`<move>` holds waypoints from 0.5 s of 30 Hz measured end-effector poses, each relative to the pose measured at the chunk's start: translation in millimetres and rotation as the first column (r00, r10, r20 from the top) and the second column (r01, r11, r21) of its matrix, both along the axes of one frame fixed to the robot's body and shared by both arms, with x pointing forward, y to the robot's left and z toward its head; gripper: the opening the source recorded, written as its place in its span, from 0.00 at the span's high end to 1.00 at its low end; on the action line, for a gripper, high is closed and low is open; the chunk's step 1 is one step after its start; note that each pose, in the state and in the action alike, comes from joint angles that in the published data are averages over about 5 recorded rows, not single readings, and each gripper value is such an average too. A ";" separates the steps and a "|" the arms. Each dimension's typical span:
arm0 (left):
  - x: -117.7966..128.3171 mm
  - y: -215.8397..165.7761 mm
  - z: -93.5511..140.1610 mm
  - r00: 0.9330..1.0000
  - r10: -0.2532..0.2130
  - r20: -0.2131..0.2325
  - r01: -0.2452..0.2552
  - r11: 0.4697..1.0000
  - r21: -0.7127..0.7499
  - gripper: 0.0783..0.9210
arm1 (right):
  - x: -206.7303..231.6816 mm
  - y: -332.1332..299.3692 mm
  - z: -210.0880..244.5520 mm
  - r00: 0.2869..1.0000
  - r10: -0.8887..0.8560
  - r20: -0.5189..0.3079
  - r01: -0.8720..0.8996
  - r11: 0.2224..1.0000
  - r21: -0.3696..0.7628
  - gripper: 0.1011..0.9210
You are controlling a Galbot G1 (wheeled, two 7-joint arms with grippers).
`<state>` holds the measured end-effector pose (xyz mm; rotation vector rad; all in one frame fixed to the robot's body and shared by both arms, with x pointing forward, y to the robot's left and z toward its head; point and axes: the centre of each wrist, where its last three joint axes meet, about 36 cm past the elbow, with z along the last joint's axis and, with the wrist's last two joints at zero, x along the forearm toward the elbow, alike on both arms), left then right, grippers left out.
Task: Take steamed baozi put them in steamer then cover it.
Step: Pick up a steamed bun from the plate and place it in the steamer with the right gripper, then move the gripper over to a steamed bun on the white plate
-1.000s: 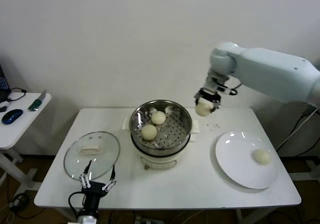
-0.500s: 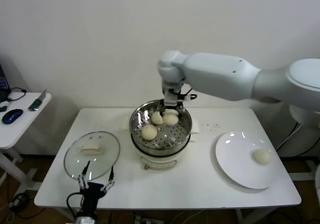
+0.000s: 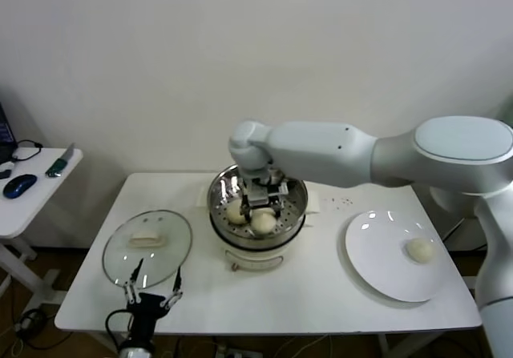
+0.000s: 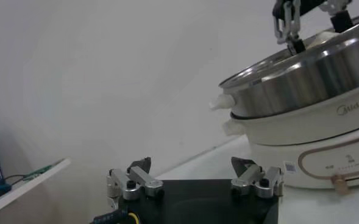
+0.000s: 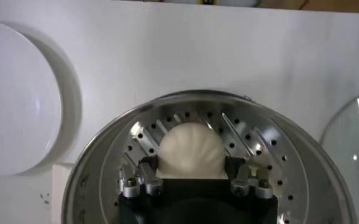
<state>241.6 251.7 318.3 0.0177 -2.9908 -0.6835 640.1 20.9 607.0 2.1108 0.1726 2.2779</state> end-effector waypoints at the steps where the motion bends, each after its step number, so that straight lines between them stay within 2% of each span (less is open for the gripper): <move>1: 0.1 0.0 -0.1 1.000 0.000 0.000 0.000 1.000 0.000 0.12 | -0.4 0.0 -2.1 1.000 0.002 -0.002 -0.002 1.000 -0.004 0.26; 8: 0.1 -0.5 -1.7 1.000 -0.001 -0.003 0.001 1.000 -0.001 0.12 | -1.8 0.6 -13.0 1.000 0.011 -0.005 -0.012 1.000 -0.021 0.24; 15: 0.1 -1.1 -2.0 1.000 -0.002 -0.004 0.002 1.000 -0.002 0.12 | -0.2 2.8 -12.6 1.000 0.016 0.009 -0.016 1.000 -0.027 0.13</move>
